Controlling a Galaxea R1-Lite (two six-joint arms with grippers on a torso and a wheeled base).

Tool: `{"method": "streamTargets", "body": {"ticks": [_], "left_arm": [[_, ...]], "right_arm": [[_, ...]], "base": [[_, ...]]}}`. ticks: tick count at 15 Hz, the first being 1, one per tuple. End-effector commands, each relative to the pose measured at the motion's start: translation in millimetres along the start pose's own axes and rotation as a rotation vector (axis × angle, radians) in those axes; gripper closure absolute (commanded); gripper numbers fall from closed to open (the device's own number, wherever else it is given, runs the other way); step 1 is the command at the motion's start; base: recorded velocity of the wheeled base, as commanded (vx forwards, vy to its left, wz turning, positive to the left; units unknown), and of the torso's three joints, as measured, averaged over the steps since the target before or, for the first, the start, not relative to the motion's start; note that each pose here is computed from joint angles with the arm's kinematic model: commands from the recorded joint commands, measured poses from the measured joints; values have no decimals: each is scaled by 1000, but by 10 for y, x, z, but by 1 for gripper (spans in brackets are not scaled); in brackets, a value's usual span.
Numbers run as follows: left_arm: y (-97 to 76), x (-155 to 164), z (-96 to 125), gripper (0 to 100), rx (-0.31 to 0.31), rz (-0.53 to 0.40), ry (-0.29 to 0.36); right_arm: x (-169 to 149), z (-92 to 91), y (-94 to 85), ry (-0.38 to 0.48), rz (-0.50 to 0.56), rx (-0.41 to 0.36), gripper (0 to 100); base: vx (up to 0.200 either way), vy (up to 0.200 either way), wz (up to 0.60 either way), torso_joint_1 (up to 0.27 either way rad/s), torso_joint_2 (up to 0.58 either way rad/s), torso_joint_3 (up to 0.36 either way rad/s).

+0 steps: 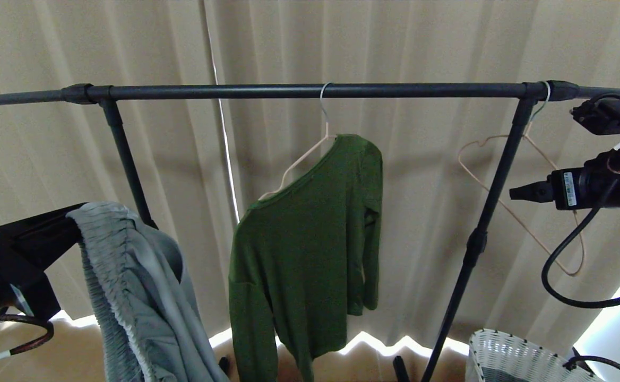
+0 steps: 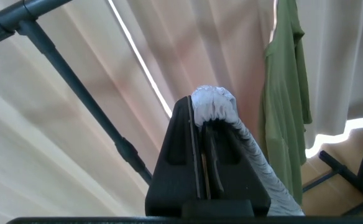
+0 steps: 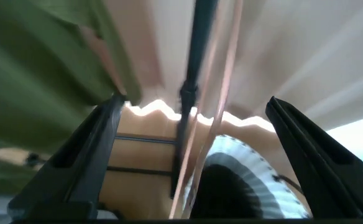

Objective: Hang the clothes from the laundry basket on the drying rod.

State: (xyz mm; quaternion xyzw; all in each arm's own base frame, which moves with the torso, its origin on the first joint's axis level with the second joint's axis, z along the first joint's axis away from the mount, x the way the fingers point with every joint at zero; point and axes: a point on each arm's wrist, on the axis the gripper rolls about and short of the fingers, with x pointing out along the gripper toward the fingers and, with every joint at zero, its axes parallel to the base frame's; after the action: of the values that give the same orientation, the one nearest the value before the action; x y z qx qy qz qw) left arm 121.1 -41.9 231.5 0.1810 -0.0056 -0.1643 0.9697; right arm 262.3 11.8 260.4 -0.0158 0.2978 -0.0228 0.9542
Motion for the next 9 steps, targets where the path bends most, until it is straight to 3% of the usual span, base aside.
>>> {"method": "streamTargets", "body": {"ticks": [1,9], "left_arm": [[-8,4,-20,100,0,-3,8],[-15,-8,-40,100,0,-4,12]], "right_arm": [[49,-8,41,12,7,-9,0],[146,-23,41,30,-7,-10,0]], "base": [[0,0,0,0,0,0],[0,0,0,0,0,0]]}}
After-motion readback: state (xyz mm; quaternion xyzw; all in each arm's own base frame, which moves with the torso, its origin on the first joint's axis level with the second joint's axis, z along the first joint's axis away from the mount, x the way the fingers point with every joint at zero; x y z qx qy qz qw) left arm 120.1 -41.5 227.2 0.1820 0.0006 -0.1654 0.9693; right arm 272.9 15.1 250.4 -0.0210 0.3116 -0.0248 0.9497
